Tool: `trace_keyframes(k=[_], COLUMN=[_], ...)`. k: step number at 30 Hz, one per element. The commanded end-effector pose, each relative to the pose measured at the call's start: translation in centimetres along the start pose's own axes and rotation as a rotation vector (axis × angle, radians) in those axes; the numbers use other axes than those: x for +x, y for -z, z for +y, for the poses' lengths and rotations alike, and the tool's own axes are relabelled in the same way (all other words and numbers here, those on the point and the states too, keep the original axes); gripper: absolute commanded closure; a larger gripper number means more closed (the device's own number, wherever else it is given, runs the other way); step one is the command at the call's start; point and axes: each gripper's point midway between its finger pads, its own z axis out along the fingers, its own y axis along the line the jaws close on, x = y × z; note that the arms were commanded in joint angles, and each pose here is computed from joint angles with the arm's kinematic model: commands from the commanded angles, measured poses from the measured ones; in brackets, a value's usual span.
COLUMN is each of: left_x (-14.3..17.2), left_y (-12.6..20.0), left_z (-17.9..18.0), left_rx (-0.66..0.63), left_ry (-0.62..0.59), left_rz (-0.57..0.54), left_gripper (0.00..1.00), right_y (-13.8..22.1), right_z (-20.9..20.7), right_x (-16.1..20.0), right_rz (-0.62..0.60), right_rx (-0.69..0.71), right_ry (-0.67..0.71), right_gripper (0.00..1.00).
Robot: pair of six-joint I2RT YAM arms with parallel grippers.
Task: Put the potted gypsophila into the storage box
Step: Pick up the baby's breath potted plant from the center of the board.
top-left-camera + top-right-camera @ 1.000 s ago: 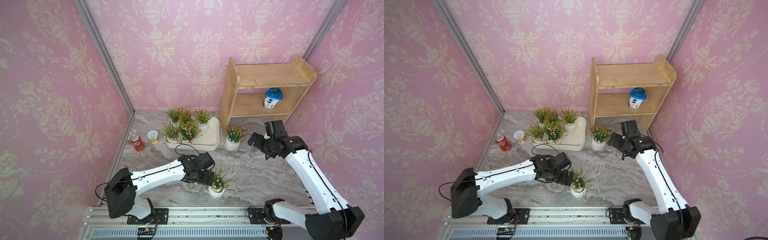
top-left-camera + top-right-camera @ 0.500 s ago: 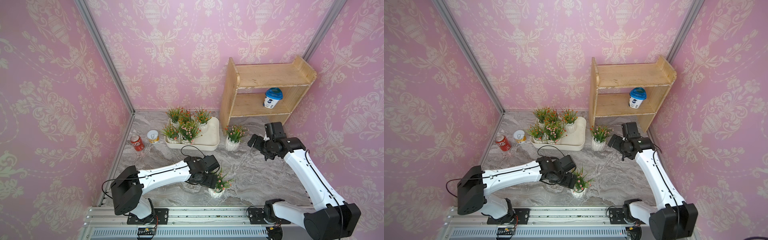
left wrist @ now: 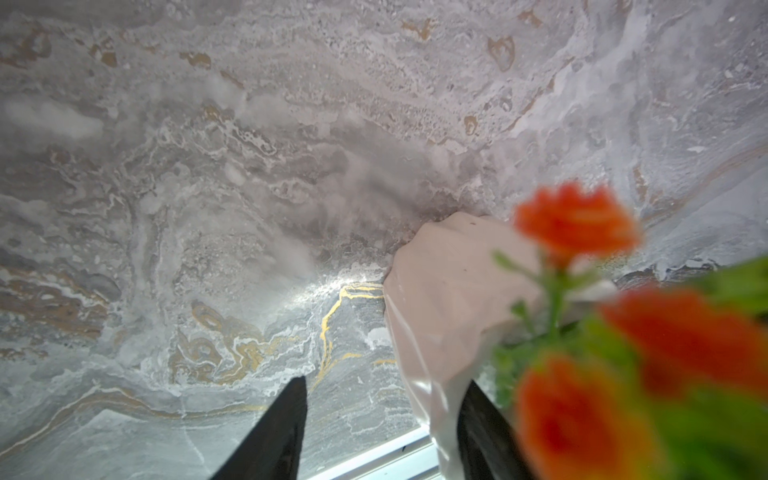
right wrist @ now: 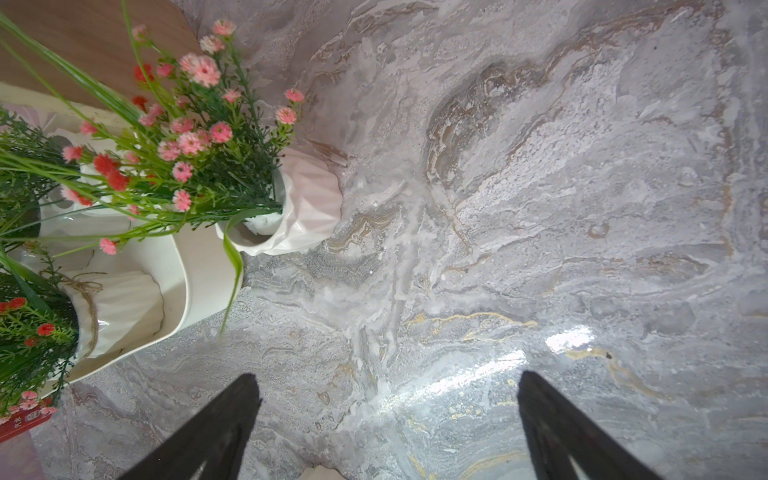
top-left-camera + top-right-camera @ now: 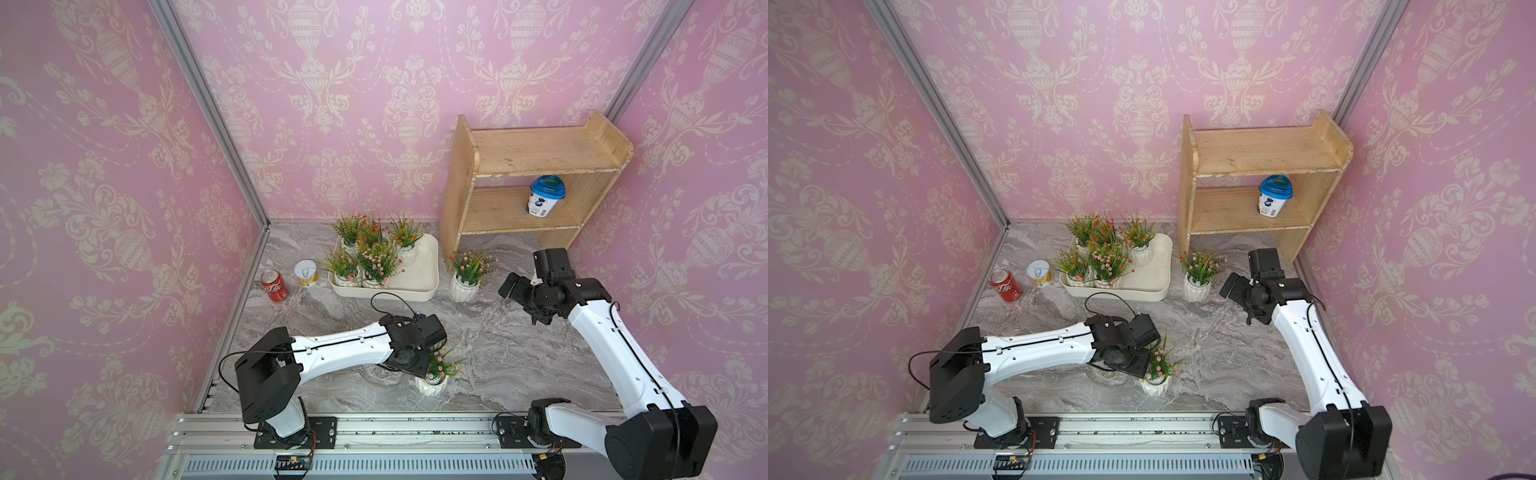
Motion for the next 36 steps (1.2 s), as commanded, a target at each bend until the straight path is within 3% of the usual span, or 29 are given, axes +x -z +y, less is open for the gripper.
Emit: trace_keyframes(k=[1,36], left_x=[-0.1,-1.8], left_y=[-0.2,0.1], left_z=[0.5,0.5], left_rx=[-0.046,-0.119], left_ry=[-0.014,-0.043], left_rz=[-0.003,-0.025], left_gripper=[0.47,1.00], right_y=[0.1,-1.3], right_z=[-0.3,-1.2], right_x=[0.3,0.4], right_rz=[-0.001,0.029], right_rx=[-0.013,-0.008], right_ry=[-0.006,-0.029], right_gripper=[0.00,0.01])
